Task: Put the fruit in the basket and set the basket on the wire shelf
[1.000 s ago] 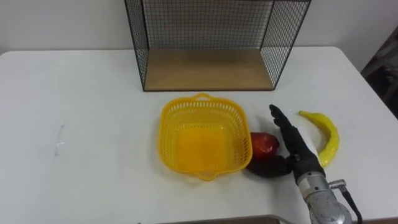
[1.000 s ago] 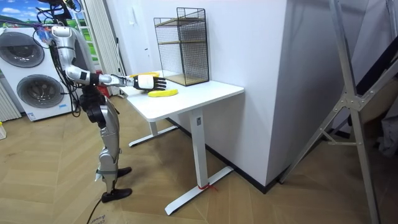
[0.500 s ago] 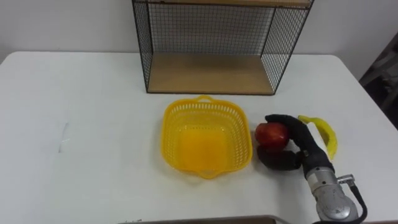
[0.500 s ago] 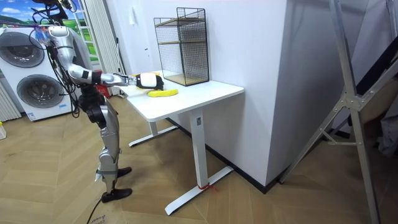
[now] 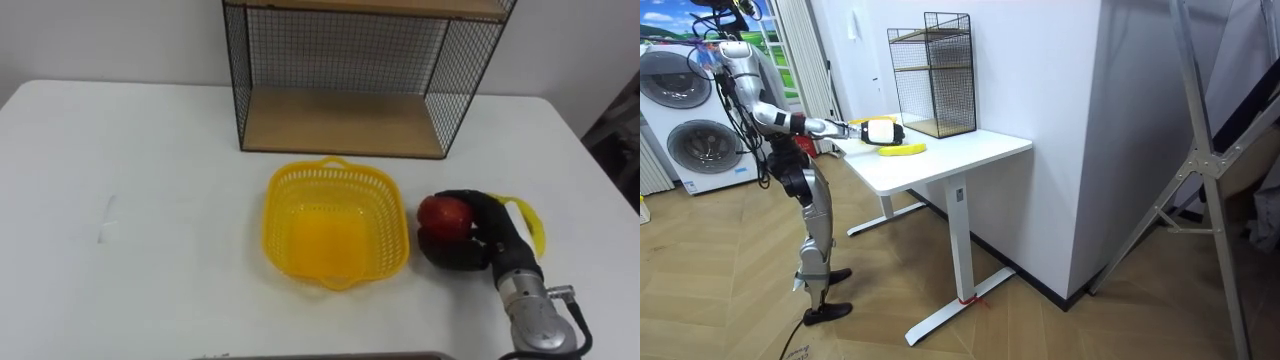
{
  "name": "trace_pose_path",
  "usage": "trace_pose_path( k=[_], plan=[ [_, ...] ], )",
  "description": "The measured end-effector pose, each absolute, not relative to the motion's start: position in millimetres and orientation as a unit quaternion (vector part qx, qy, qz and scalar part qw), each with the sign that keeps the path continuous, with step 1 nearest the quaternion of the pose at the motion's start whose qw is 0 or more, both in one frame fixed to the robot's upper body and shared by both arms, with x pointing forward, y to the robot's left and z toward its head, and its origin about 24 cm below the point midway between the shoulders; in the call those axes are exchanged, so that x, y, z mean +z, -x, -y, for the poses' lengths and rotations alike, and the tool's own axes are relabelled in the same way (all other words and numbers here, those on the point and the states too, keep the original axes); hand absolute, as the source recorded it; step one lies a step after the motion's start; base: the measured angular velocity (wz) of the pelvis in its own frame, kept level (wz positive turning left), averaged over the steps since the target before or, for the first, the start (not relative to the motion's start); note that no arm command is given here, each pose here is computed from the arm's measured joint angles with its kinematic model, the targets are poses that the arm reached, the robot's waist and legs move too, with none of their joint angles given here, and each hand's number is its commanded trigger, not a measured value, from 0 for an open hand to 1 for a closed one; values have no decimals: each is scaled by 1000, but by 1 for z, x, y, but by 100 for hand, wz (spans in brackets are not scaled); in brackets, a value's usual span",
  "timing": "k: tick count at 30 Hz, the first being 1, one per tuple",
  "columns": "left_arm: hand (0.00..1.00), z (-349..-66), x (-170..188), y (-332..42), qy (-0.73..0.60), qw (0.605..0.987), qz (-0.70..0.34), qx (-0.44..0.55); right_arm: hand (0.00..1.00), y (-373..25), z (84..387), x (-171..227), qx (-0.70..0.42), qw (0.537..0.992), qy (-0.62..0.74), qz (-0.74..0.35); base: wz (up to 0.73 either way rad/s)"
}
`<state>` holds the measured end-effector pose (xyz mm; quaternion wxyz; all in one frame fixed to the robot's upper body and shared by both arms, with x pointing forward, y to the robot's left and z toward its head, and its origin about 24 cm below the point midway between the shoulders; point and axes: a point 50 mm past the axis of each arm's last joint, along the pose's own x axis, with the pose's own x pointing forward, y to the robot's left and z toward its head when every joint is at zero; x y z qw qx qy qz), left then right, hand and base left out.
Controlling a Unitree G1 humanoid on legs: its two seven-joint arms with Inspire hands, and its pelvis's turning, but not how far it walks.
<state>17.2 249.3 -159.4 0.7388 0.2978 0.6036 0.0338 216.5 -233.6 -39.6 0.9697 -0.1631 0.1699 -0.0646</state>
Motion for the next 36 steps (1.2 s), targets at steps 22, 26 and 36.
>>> trace_pose_path(
  k=[22,26,36],
  plan=[
    [0,-247,-160,-6,-287,738,-610,37,100,-231,248,27,-165,977,133,-21,-4],
    [0,-247,-160,-8,-286,741,-606,37,100,-234,243,46,-162,978,131,21,-8],
    [0,-247,-160,-11,-289,748,-596,37,100,-236,218,84,-116,976,144,112,-1]
  ],
)
